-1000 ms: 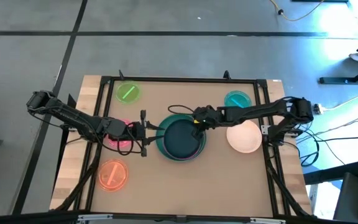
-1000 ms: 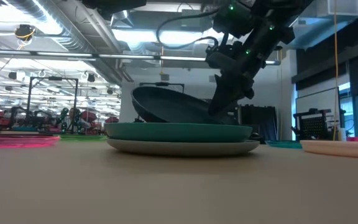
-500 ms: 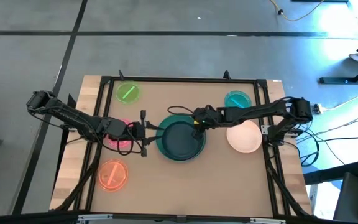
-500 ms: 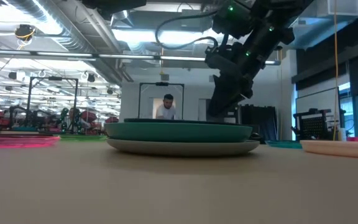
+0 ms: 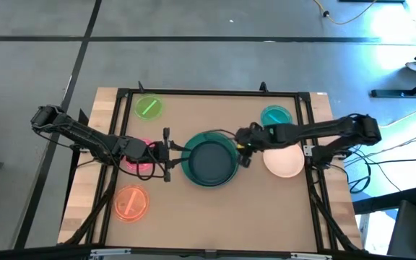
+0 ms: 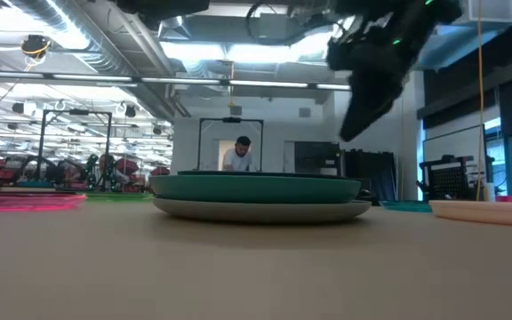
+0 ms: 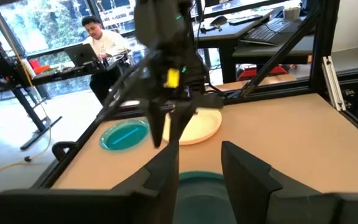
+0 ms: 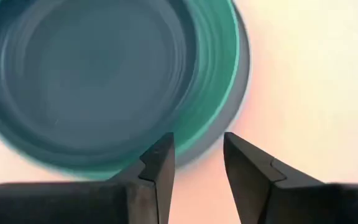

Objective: Stack plastic plates
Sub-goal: Stack the light orange plate on top of the black plate, then stack the transparent pink plate on top of the light orange plate, then stack the transparent orange plate on top of the transparent pink plate

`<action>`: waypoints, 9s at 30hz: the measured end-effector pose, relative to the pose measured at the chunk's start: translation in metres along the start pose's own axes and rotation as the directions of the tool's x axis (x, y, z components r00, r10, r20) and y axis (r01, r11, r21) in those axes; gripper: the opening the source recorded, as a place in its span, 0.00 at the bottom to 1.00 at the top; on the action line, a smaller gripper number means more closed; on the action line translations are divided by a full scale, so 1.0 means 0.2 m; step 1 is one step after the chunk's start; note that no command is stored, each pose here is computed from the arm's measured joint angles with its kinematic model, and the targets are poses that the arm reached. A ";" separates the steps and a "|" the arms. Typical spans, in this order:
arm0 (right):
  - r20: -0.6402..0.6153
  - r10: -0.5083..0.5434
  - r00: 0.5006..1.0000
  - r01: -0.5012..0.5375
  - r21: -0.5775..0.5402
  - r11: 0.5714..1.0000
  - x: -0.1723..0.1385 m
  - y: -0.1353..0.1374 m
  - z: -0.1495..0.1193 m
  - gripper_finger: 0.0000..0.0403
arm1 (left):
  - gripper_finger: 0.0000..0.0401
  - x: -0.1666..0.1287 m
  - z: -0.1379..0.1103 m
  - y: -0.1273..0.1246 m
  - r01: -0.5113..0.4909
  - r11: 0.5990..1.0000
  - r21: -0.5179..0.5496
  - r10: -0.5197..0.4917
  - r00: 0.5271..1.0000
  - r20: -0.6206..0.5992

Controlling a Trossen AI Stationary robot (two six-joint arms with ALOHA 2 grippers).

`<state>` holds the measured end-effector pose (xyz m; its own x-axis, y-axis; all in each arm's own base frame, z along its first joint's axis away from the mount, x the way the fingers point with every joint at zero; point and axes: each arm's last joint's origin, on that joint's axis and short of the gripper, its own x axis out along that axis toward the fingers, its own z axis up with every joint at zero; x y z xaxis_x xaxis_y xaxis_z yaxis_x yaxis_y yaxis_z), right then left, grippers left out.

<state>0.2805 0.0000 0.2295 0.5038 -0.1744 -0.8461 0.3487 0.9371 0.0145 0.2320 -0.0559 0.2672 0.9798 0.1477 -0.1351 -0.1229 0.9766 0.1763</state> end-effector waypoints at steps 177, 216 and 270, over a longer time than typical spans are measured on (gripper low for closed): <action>0.478 0.577 0.663 -0.063 -0.732 0.678 -0.33 0.35 -0.04 0.36 | 0.27 -0.03 -0.66 -0.08 -0.619 0.781 0.086 0.172 0.081 -0.982; 0.474 0.576 0.666 -0.068 -0.730 0.680 -0.33 0.35 -0.04 0.36 | 0.01 0.18 -0.06 -0.29 -0.196 0.973 0.121 0.212 0.554 -0.805; 0.462 0.573 0.677 -0.074 -0.732 0.677 -0.32 0.34 -0.05 0.36 | 0.25 0.47 -0.17 -0.29 0.114 0.987 -0.109 -0.158 0.713 -0.683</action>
<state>0.2644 0.0786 0.2801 0.9060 0.2795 -0.3179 -0.3795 0.8690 -0.3175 0.3260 -0.0943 0.2111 0.6098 0.0580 -0.7904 -0.0271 0.9983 0.0523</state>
